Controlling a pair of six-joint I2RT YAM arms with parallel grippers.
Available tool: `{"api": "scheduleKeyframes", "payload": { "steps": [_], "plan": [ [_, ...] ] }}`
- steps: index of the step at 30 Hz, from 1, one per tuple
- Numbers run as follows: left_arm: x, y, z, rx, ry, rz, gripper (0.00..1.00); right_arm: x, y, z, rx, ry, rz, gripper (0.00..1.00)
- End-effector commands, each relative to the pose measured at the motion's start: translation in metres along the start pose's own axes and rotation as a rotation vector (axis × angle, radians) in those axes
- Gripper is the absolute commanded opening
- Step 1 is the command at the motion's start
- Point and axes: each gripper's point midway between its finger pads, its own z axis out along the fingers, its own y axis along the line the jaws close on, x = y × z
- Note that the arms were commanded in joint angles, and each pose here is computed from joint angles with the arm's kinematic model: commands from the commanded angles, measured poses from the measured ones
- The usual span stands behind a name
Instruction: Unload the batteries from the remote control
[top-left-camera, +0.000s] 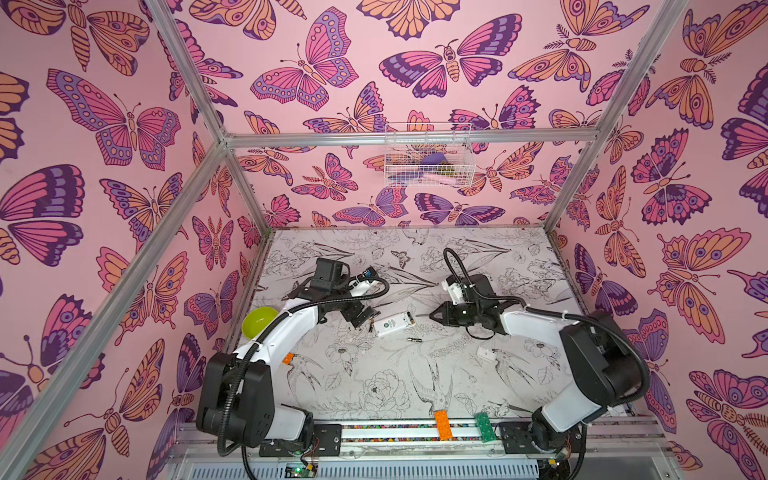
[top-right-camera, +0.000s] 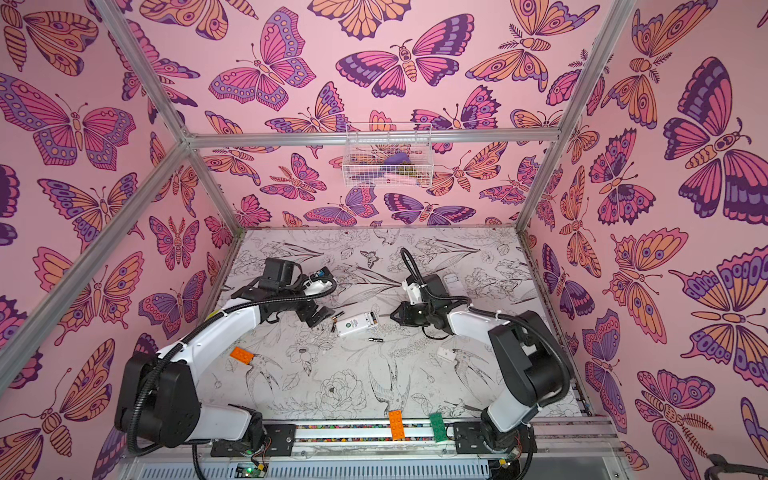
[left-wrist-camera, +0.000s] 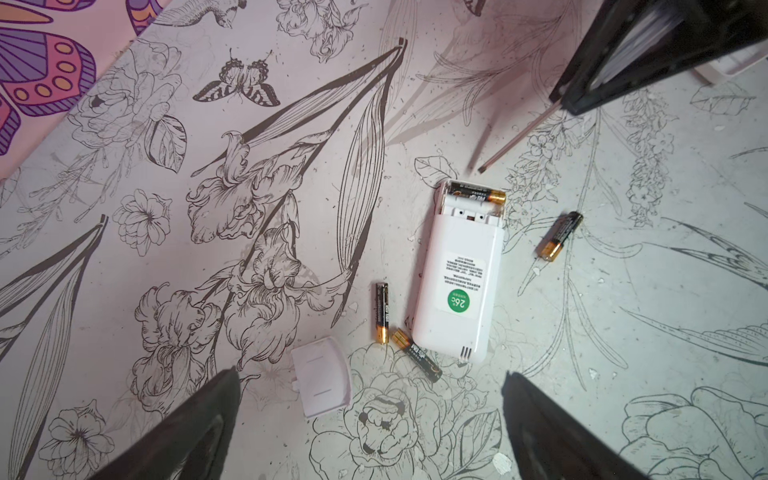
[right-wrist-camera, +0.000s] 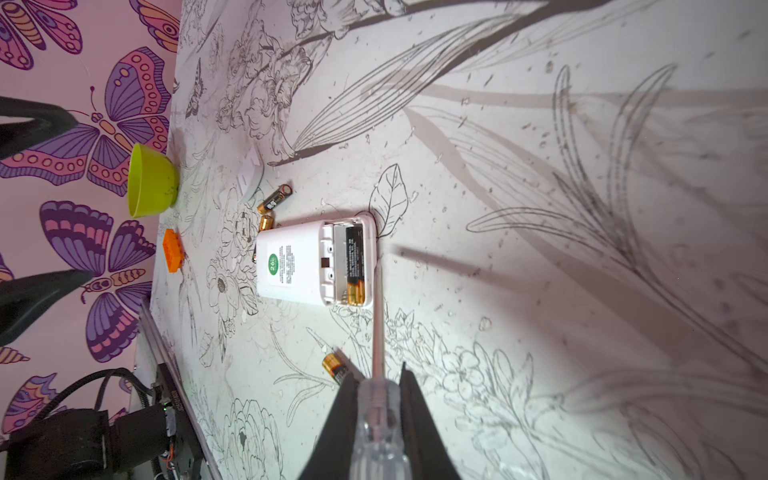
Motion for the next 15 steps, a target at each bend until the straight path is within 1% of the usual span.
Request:
{"api": "scheduleKeyframes", "payload": {
  "steps": [1,4,8,11,15],
  "plan": [
    [0.0,0.002,0.002,-0.006,-0.014,0.016,1.0,0.009,0.001,-0.023,0.042,-0.005,-0.026,0.0],
    [0.0,0.004,0.001,-0.018,-0.01,0.011,1.0,0.028,0.003,-0.025,0.038,-0.001,-0.007,0.0],
    [0.004,0.007,0.003,-0.021,0.001,0.011,1.0,0.044,0.01,-0.011,0.017,0.041,-0.014,0.0],
    [0.003,0.011,0.001,-0.032,-0.002,0.003,1.0,0.045,0.007,0.001,0.016,0.041,0.002,0.0],
    [0.006,0.01,0.002,-0.021,0.0,0.004,1.0,0.038,0.004,0.015,0.023,0.048,-0.008,0.0]
  ]
}}
